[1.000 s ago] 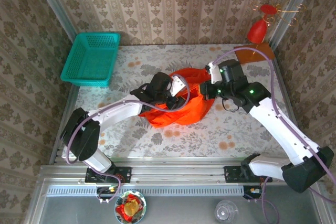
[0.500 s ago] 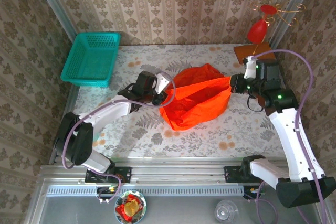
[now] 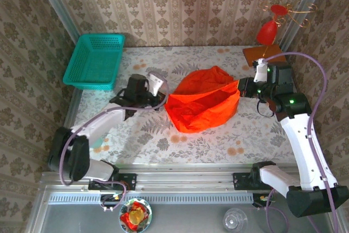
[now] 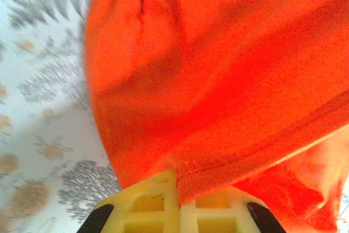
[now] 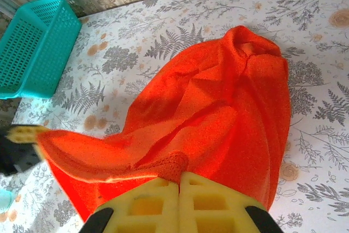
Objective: Fold the inside-out t-shirt
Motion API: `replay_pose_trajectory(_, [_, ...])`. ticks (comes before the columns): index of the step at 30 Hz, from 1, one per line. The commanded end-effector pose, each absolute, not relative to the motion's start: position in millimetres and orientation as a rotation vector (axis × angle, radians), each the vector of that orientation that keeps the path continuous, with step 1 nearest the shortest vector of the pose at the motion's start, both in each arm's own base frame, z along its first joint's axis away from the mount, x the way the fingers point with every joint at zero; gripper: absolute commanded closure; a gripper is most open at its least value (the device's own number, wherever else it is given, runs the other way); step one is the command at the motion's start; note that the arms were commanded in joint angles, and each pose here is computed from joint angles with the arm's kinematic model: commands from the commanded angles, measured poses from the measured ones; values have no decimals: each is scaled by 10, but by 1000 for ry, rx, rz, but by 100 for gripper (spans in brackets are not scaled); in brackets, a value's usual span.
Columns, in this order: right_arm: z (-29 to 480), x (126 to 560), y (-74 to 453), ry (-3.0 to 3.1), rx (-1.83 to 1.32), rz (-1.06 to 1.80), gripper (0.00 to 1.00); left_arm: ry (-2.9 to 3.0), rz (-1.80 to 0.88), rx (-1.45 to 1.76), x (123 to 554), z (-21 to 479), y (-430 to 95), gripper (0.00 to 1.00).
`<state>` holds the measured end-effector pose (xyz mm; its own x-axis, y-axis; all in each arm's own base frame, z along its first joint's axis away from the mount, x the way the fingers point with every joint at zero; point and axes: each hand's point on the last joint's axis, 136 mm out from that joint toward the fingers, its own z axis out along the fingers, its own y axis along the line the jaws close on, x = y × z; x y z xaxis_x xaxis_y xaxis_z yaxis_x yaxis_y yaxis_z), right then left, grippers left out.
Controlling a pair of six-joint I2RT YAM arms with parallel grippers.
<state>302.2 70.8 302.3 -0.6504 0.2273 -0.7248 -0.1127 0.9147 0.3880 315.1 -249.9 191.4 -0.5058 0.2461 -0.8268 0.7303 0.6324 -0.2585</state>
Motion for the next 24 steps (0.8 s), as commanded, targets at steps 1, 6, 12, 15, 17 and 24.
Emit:
replay_pose_trajectory(1, [3369,2922,744,2120,44,548,98,1813,-865,705,3117,2918,-2356,100])
replay_pose_trajectory(6, [4008,2672,738,1909,-16,548,100,1538,-859,740,2776,4135,-2121,100])
replay_pose_trajectory(12, [5046,2221,794,1538,-81,635,100,1397,-800,703,2465,5211,-1906,100])
replay_pose_trajectory(15, [5405,2068,813,1412,-108,662,100,1370,-748,645,2466,5541,-1805,100])
replay_pose_trajectory(17, [5531,2067,802,1380,-105,662,100,1359,-729,618,2518,5663,-1772,100])
replay_pose_trajectory(24, [5298,2685,803,1515,-28,670,100,1472,-731,498,3307,5507,-1807,100])
